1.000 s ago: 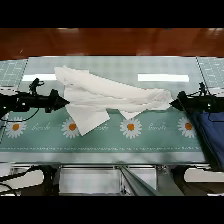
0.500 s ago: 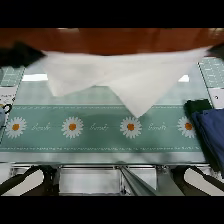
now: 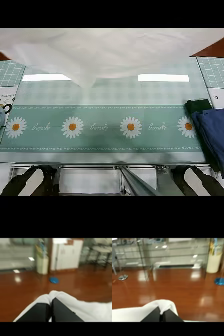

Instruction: Fold the shirts.

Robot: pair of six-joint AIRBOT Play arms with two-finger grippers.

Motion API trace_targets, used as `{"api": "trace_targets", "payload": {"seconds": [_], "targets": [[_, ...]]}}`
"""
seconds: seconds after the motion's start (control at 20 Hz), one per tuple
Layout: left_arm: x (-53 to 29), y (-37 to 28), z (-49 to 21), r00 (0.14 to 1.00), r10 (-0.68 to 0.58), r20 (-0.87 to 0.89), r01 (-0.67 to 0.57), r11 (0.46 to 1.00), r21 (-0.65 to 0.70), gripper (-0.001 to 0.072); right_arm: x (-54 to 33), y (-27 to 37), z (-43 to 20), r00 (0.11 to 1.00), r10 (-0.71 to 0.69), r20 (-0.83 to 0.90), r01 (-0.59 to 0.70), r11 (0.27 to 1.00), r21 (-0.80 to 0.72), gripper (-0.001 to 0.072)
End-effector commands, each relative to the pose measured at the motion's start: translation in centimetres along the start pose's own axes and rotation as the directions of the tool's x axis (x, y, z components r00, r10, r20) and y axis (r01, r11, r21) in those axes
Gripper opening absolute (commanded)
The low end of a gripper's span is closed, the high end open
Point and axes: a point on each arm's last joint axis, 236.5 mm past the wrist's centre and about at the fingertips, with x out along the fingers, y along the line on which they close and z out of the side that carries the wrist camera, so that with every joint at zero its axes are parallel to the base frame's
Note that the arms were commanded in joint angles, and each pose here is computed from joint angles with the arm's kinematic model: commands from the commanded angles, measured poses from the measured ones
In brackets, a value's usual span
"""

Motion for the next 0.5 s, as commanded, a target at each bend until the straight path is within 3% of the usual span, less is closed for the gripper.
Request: {"api": "trace_targets", "payload": {"seconds": [0.0, 0.25, 0.45], "targets": [[-8.0, -4.0, 3.7, 0.979, 0.143, 0.143, -0.164, 0.975, 0.148, 0.0019, -7.6, 2.5, 1.4, 0.989, -0.104, 0.106, 0.112, 0.991, -0.079, 0.0023], [-17.5, -4.1, 2.0, 0.949, 0.28, 0.148, -0.299, 0.945, 0.131, 0.0019, -13.1, 6.0, -0.3, 0.987, -0.104, 0.12, 0.119, 0.985, -0.125, 0.0023], [-19.0, 0.3, -4.4, 0.915, 0.394, -0.084, -0.387, 0.918, 0.086, 0.0019, -13.4, 3.8, -4.8, 0.98, -0.2, -0.018, 0.199, 0.978, -0.055, 0.0022]]}}
